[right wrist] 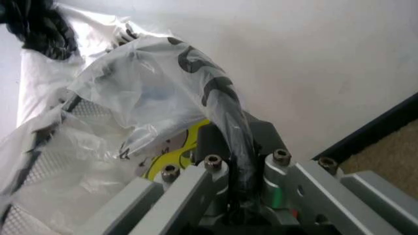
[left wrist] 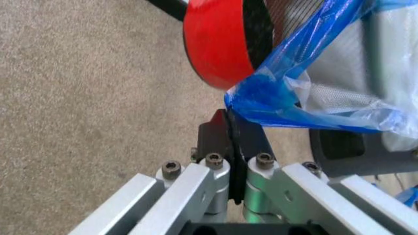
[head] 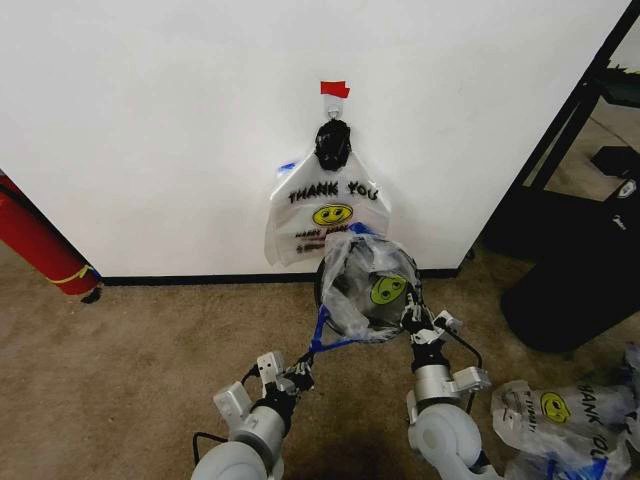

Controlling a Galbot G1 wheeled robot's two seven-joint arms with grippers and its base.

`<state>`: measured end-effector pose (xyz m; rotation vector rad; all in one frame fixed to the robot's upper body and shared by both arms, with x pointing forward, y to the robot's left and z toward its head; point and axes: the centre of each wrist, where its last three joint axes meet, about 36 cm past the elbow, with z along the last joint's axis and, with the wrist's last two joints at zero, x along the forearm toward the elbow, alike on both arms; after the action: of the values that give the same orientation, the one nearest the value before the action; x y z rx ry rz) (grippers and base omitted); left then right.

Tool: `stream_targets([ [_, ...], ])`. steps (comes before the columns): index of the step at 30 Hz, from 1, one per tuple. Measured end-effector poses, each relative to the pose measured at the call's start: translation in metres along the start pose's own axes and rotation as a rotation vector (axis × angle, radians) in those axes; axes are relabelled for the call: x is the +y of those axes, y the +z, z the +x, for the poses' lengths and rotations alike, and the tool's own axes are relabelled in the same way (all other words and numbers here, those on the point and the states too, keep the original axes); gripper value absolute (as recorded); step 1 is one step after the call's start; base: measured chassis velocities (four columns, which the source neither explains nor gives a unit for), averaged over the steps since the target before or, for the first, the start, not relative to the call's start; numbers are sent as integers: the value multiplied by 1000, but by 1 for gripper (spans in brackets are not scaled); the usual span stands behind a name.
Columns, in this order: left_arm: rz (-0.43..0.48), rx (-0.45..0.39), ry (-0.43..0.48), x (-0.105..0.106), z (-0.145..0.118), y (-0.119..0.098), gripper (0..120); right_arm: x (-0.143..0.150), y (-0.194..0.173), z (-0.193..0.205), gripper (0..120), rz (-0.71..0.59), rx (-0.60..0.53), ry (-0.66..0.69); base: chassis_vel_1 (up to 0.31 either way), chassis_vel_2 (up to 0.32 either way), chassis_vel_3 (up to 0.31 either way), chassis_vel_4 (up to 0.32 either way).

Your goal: Pick up the garbage bag from the wall and place it over the trash bin.

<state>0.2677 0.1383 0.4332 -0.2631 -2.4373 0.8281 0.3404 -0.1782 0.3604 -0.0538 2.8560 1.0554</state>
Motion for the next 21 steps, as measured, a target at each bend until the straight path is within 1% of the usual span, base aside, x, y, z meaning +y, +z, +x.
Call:
stream_targets([
  [3, -31, 8, -25, 5, -5, 4, 0, 4, -4, -1, 1, -56, -1, 6, 0, 0, 0, 0],
  [5, -39, 6, -31, 7, -7, 5, 0, 5, -5, -1, 1, -63, 0, 7, 0, 0, 0, 0],
  [7, -60, -12, -52, 13, -19, 4, 0, 6, -9, 0, 1, -70, 10, 8, 0, 0, 0, 0],
  [10, -87, -57, -83, 22, -38, -2, 0, 6, -15, 4, 1, -52, 47, 11, 0, 0, 0, 0],
  [12, -96, -72, -91, 25, -43, -6, 0, 5, -17, 5, 1, -38, 65, 14, 0, 0, 0, 0],
  [17, -154, -142, -160, 43, -59, -26, 0, -13, -31, 11, 1, 73, 120, 14, 0, 0, 0, 0],
  [21, -181, -143, -207, 52, -67, -23, 0, -16, -40, 10, 1, 71, 136, 15, 0, 0, 0, 0],
])
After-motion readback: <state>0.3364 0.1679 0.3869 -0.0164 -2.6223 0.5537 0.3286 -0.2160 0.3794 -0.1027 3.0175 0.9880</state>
